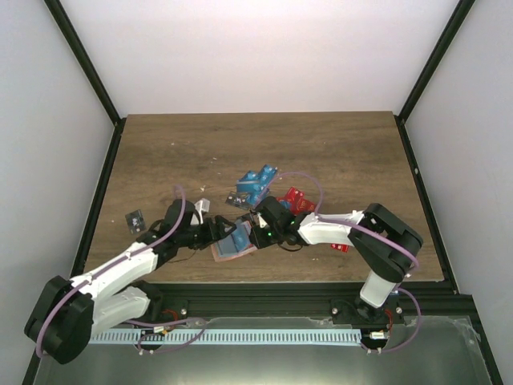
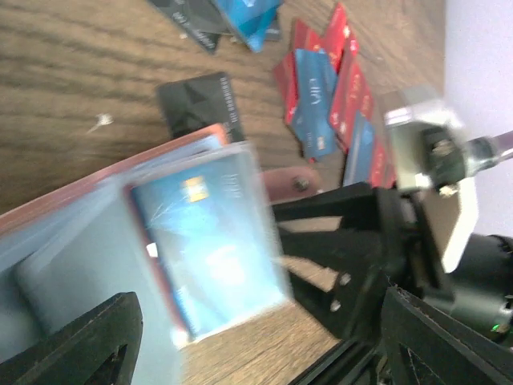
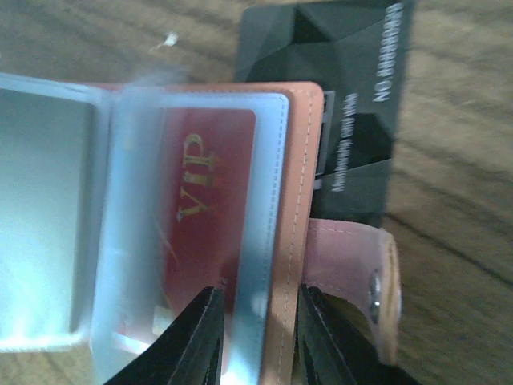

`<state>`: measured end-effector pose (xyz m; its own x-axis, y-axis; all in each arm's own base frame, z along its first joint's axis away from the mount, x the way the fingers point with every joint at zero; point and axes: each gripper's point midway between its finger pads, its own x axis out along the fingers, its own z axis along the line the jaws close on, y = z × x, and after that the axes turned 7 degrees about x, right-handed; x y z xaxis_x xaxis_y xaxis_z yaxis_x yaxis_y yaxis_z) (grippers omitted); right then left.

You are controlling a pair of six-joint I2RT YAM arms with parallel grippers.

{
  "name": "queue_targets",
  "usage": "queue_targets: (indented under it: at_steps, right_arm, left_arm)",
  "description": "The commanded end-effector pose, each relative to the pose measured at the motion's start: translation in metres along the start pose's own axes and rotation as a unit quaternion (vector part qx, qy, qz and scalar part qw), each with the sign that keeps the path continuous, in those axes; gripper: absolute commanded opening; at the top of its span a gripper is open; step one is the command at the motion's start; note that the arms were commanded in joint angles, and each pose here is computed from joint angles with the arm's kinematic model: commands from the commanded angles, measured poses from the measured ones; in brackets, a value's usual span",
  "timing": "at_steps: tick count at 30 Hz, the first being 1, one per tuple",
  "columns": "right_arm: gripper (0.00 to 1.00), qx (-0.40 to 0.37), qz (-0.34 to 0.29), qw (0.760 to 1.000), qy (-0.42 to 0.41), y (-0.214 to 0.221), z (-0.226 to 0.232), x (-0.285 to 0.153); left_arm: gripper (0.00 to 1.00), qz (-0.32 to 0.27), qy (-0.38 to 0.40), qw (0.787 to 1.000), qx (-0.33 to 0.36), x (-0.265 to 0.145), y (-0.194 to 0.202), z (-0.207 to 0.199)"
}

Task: Put the credit cards into the card holder

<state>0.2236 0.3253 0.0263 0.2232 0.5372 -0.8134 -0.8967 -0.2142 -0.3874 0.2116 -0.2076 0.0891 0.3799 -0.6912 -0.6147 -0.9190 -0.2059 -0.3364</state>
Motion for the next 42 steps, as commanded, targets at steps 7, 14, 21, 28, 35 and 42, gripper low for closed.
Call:
queue_targets:
  at_steps: [7,14,21,28,35,42]
  right_arm:
    - [0.28,-0.003,0.034,0.999,-0.041,0.019,0.017,0.007]
    - [0.28,-0.002,0.032,0.999,-0.023,0.017,0.012,0.003]
    - [0.29,-0.013,0.0,1.0,-0.023,0.001,0.021,-0.026]
    - [0.29,-0.014,-0.007,0.997,-0.075,-0.005,0.044,-0.041]
    - [0.33,-0.006,0.005,0.996,-0.088,-0.002,0.048,-0.03]
    - [0.33,0.002,0.021,0.997,-0.077,0.005,0.04,-0.012]
  left_arm:
    - [0.83,-0.012,0.053,0.998,0.042,0.021,-0.027,-0.038]
    - [0.81,-0.001,-0.028,0.998,0.054,0.015,-0.023,-0.027]
    - [0.84,-0.012,-0.187,0.982,0.029,-0.029,-0.004,0.036]
    - [0.84,-0.014,-0.212,0.977,-0.01,-0.033,0.018,0.066]
    - [0.85,-0.01,-0.229,0.973,-0.022,-0.031,0.029,0.083]
    - [0.85,-0.001,-0.193,0.981,-0.017,-0.018,0.033,0.078]
